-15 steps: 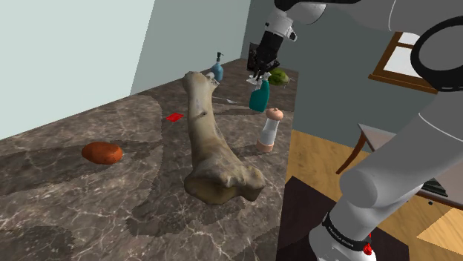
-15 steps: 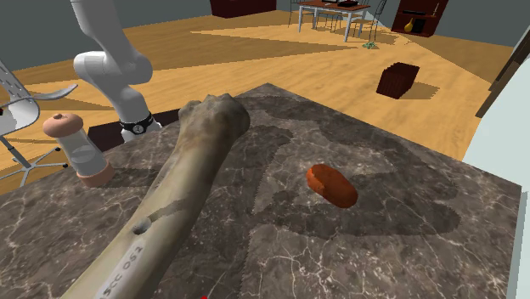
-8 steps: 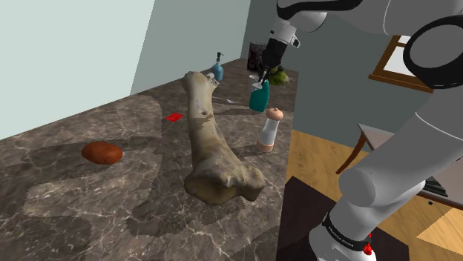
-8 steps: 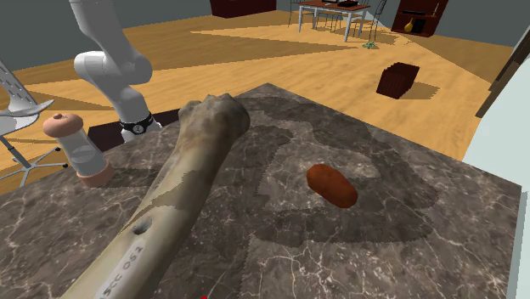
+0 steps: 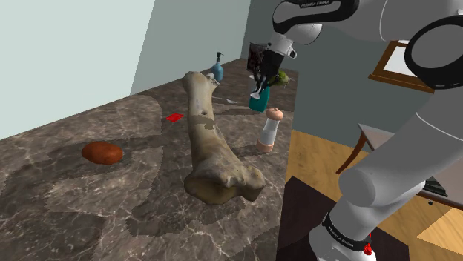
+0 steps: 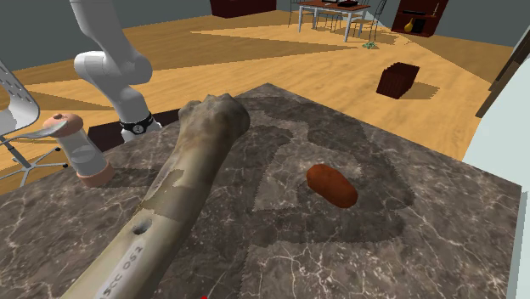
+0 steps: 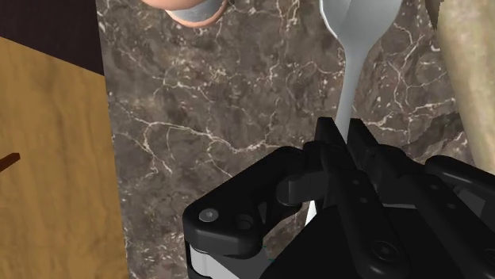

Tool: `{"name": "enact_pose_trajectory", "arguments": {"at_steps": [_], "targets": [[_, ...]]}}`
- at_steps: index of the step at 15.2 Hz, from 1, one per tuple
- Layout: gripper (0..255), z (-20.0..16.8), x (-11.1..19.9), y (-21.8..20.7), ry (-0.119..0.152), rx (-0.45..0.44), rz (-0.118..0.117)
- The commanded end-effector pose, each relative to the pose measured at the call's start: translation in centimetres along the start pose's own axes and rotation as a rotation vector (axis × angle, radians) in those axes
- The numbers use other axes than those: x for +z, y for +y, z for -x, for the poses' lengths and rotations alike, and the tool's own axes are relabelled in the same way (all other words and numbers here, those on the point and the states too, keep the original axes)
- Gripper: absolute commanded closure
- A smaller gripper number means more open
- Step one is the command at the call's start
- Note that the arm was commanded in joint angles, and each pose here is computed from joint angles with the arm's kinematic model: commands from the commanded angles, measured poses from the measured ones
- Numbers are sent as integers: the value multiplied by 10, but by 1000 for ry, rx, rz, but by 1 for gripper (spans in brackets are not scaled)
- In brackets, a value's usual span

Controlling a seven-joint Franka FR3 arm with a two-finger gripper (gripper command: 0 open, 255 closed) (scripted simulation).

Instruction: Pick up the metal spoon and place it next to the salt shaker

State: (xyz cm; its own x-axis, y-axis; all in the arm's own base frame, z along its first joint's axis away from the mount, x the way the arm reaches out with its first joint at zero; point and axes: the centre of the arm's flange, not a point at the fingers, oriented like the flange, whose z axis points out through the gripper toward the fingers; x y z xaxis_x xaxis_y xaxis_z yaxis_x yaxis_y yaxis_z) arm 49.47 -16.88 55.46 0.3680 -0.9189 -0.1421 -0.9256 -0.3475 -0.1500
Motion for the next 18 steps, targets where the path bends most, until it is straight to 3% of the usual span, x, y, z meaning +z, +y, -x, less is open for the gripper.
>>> {"name": "enact_pose_trajectory", "arguments": {"at_steps": [1, 18], "targets": [[255, -1, 11, 1, 0, 0, 0], [255, -14, 99, 14, 0, 0, 0]]}}
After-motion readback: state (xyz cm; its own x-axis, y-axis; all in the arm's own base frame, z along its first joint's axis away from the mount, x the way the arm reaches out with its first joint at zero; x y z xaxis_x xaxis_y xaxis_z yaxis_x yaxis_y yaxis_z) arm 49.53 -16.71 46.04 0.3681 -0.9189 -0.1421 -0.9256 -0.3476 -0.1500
